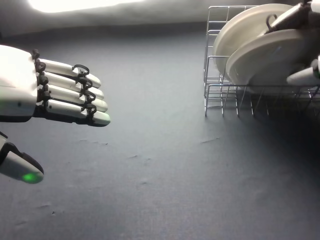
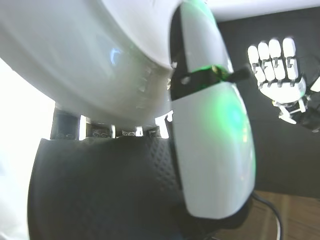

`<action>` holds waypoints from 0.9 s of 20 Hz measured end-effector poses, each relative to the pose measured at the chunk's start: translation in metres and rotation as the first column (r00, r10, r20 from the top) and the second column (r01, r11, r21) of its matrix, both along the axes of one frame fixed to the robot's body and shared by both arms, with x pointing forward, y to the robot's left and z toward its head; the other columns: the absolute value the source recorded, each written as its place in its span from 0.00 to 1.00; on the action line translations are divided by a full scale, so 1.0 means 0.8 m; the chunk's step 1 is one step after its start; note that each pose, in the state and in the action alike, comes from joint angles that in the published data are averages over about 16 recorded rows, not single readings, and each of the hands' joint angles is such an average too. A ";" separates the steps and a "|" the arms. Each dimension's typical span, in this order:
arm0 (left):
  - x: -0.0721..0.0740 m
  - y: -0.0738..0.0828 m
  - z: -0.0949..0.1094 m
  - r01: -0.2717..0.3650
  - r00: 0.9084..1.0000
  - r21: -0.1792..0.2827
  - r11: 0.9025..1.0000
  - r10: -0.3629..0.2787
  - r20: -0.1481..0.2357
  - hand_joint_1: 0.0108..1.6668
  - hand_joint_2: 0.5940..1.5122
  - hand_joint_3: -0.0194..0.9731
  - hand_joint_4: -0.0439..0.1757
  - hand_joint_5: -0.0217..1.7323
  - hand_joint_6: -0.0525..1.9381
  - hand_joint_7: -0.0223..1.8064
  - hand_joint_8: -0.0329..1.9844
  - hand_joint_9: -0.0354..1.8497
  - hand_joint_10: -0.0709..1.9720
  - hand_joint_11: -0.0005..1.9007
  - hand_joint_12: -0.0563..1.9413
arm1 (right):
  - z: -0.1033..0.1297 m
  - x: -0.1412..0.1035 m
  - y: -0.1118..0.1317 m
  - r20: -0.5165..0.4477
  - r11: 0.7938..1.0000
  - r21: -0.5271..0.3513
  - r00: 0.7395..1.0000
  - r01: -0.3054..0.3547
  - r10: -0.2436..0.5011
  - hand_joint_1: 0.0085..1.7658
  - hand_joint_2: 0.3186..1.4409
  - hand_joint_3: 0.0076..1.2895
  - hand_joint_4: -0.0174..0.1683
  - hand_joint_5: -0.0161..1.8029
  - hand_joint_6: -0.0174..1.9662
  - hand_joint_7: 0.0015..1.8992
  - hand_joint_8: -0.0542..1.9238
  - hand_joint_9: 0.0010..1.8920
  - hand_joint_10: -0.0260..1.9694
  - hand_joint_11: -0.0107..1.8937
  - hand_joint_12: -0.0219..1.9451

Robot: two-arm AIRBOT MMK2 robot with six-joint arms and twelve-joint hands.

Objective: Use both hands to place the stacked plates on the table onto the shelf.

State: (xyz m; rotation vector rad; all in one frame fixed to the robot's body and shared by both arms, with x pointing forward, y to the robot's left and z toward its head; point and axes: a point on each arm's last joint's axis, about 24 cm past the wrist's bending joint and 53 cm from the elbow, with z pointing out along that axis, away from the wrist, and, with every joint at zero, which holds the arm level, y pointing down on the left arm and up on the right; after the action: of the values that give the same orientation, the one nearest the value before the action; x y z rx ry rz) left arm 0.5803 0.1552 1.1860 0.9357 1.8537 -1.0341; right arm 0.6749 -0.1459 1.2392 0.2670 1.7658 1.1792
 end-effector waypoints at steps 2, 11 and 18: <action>-0.003 -0.004 -0.003 0.010 1.000 0.003 1.000 -0.010 -0.006 0.00 0.64 0.03 0.21 0.08 0.03 0.09 0.02 0.09 0.04 0.01 0.16 | 0.010 0.000 0.004 0.026 1.000 -0.002 1.000 -0.009 0.009 0.70 0.61 0.00 0.07 0.36 0.06 0.38 0.04 0.31 0.18 0.13 0.71; -0.011 -0.019 -0.008 0.028 0.999 -0.004 1.000 -0.028 -0.028 0.00 0.64 0.03 0.21 0.08 0.03 0.10 0.02 0.09 0.04 0.01 0.16 | 0.057 -0.011 0.032 0.193 0.996 -0.043 0.977 -0.084 0.091 0.67 0.58 0.00 0.07 0.30 0.03 0.30 0.03 0.24 0.15 0.02 0.72; -0.015 -0.027 -0.004 0.034 0.999 -0.028 0.999 -0.035 -0.039 0.00 0.64 0.03 0.21 0.08 0.03 0.10 0.02 0.09 0.04 0.01 0.16 | 0.084 -0.050 0.068 0.389 0.963 -0.162 0.883 -0.213 0.261 0.64 0.58 0.00 0.08 0.30 0.03 0.29 0.03 0.22 0.15 0.02 0.72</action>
State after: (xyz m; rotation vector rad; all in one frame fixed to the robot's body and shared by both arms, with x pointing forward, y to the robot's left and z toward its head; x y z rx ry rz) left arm 0.5683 0.1334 1.1829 0.9400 1.8572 -1.1032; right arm 0.6348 -0.0917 1.3063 -0.2608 1.5127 1.1966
